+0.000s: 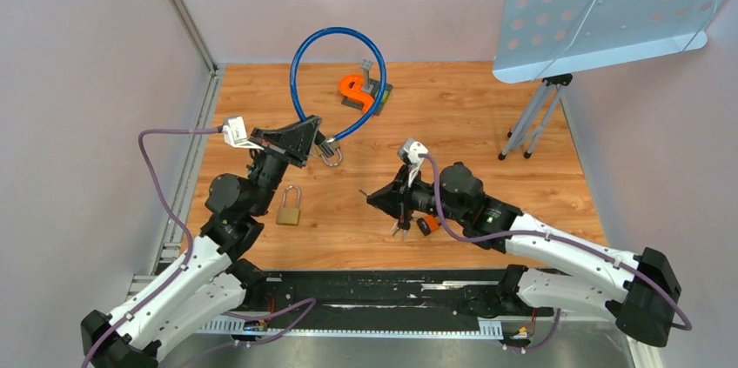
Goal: Lock with the key
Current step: Remove the key from the lock, then place the lock at the center of the board.
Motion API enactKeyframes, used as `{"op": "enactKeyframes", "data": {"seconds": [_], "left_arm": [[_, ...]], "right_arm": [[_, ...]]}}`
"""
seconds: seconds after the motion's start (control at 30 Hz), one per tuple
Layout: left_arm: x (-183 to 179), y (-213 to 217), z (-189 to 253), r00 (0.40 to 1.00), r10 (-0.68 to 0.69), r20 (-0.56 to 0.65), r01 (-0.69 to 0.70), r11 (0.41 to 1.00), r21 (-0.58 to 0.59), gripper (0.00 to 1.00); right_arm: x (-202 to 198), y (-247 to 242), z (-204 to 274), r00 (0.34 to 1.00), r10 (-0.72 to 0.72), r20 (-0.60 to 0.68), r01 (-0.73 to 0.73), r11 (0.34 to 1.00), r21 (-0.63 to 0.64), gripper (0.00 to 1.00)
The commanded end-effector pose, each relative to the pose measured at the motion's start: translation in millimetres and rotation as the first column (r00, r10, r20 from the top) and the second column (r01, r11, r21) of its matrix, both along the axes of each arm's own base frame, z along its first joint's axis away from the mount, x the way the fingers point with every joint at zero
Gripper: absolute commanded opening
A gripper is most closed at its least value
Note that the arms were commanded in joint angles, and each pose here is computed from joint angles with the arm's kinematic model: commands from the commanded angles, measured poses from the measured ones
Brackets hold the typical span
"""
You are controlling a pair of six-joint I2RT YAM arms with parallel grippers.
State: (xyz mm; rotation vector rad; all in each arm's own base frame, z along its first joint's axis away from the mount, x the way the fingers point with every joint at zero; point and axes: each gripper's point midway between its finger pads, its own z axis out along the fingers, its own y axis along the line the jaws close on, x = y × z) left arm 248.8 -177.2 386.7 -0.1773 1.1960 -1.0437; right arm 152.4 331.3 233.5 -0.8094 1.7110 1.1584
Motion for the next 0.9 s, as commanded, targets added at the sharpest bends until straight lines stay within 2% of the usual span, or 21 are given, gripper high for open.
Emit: {"op": "enactKeyframes", "data": {"seconds": [0.0, 0.2, 0.33, 0.6, 0.73, 0.87], "left_arm": [[7, 1, 0, 1.000, 0.026, -0.005, -0.026, 1.000, 0.006, 0.00], [31, -39, -53, 0.988, -0.071, -0.140, 0.082, 0.994, 0.072, 0.00], [51, -69, -89, 0.968, -0.139, -0.210, 0.159, 0.984, 0.083, 0.00], [96, -137, -162, 0.893, -0.284, -0.348, 0.314, 0.949, 0.034, 0.00], [115, -163, -201, 0.855, -0.313, -0.414, 0.332, 0.943, -0.028, 0.00], [129, -177, -238, 0.818, -0.301, -0.490, 0.314, 0.948, -0.056, 0.00]], "right_arm": [[30, -16, 20, 0.977, -0.211, -0.001, 0.211, 0.976, 0.061, 0.00], [68, -55, 27, 0.866, -0.498, -0.038, 0.500, 0.861, 0.091, 0.00], [84, -79, 23, 0.782, -0.617, -0.089, 0.623, 0.777, 0.086, 0.00], [108, -115, -20, 0.622, -0.744, -0.245, 0.757, 0.651, -0.052, 0.00], [117, -127, -39, 0.568, -0.762, -0.313, 0.777, 0.621, -0.101, 0.00], [122, -130, -51, 0.544, -0.771, -0.330, 0.782, 0.609, -0.133, 0.00]]}}
